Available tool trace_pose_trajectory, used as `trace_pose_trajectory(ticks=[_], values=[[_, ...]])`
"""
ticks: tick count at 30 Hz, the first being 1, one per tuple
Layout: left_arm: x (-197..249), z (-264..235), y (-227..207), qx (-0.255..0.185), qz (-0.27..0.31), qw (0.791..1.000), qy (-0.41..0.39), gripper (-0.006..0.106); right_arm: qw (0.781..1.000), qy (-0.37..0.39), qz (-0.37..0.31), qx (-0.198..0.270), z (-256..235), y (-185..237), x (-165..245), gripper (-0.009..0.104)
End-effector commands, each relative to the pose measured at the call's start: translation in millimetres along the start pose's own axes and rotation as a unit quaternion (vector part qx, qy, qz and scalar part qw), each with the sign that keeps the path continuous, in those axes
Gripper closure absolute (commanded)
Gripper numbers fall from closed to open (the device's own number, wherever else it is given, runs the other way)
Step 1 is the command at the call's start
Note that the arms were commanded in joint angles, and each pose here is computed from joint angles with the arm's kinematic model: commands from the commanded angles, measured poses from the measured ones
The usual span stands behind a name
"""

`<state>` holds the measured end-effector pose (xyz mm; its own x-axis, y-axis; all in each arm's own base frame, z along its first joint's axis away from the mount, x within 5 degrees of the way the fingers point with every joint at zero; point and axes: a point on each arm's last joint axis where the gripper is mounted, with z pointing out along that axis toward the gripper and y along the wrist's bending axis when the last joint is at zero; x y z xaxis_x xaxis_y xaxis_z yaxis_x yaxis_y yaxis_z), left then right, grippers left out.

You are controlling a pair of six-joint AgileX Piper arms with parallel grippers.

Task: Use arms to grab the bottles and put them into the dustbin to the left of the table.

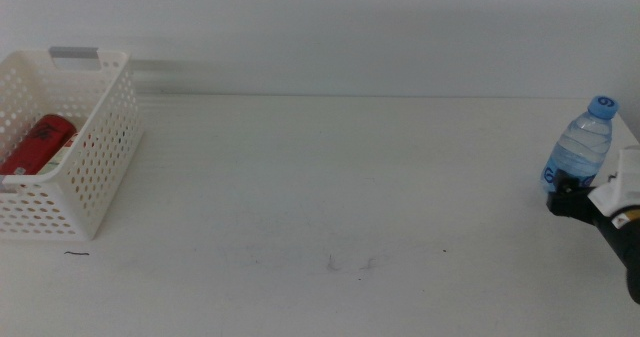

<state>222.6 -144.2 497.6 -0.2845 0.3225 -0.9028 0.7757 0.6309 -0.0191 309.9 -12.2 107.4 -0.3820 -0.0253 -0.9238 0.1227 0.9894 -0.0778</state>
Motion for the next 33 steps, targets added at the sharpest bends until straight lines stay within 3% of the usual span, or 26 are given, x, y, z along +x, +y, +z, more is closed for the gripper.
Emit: trace_pose_trajectory(ticks=[1,8,10,11,12,13,19,25,33], values=[[-2,-1,0,-0.004,0.000,1.000,-0.008,0.007,1.000,-0.015,-0.006,0.003,16,1,-2,0.009],[-3,-1,1,-0.007,0.000,1.000,-0.016,0.007,0.999,-0.040,0.000,0.007,54,5,-14,0.010],[-3,-1,1,-0.008,0.000,1.000,-0.017,0.007,0.999,-0.051,0.000,0.006,60,6,-19,0.017],[-3,-1,1,-0.009,0.000,1.000,-0.018,0.007,0.998,-0.055,-0.004,0.004,62,7,-22,0.025],[-4,-1,1,-0.009,0.000,1.000,-0.019,0.007,0.999,-0.052,-0.009,0.001,64,8,-24,0.041],[-5,-1,2,-0.012,0.000,1.000,-0.026,0.007,0.996,-0.051,-0.016,-0.067,67,34,-39,0.093],[-7,-1,3,-0.018,0.000,0.999,-0.037,0.007,0.975,-0.103,-0.049,-0.188,61,128,-75,0.088],[-9,-1,4,-0.025,0.000,0.998,-0.050,0.007,0.952,-0.116,-0.077,-0.272,63,219,-89,0.088],[-9,-1,4,-0.025,0.001,0.998,-0.050,0.007,0.933,-0.100,-0.114,-0.326,66,286,-64,0.086]])
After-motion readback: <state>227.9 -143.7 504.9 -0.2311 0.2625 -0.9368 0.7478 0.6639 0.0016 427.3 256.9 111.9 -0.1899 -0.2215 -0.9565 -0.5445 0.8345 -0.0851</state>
